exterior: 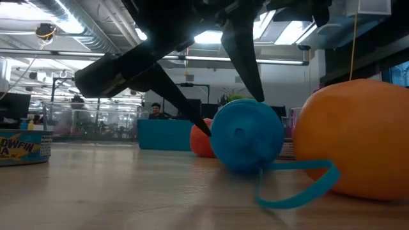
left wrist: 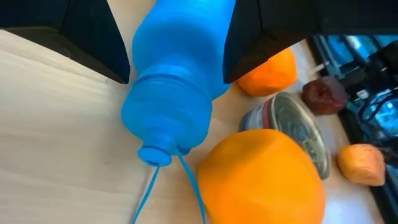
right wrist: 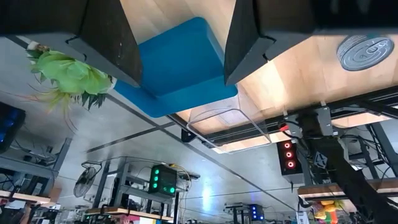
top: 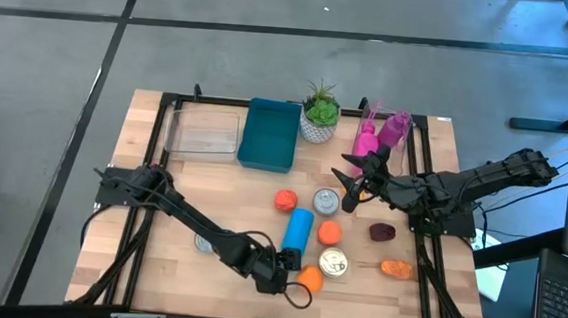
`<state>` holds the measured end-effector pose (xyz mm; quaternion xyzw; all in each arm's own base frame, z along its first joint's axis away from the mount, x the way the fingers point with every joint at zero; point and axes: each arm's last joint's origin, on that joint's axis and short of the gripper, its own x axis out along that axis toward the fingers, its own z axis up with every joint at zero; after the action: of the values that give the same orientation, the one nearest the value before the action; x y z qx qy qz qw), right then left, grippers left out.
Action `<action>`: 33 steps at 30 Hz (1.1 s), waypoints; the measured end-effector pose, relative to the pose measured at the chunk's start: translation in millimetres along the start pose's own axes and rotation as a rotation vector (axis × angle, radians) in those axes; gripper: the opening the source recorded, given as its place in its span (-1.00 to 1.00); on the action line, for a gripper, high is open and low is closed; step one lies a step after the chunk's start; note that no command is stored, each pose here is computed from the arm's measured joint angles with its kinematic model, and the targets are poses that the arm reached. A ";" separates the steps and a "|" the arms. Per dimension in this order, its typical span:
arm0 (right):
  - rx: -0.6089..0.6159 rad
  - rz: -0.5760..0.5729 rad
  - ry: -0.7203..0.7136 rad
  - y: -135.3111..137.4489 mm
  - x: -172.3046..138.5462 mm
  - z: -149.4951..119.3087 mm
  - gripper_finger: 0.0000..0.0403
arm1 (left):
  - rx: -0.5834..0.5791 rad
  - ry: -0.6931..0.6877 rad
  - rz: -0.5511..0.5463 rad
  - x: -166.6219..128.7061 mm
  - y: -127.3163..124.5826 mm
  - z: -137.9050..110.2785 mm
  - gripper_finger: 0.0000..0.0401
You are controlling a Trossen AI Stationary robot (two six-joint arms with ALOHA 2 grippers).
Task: Pick & Place Food Item
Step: Put the blue water bottle into the right transparent bin
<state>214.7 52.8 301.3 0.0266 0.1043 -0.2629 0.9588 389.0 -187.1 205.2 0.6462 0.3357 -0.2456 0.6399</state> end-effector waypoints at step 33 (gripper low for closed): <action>-0.008 -0.009 0.035 -1.3 -0.1 -4.7 0.10 | 0.168 0.056 0.029 37.3 -9.7 4.9 0.16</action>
<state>213.2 52.2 296.7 0.0269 0.1225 -0.2664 0.9557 406.7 -187.9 170.5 0.7089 0.3223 -0.2458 0.5773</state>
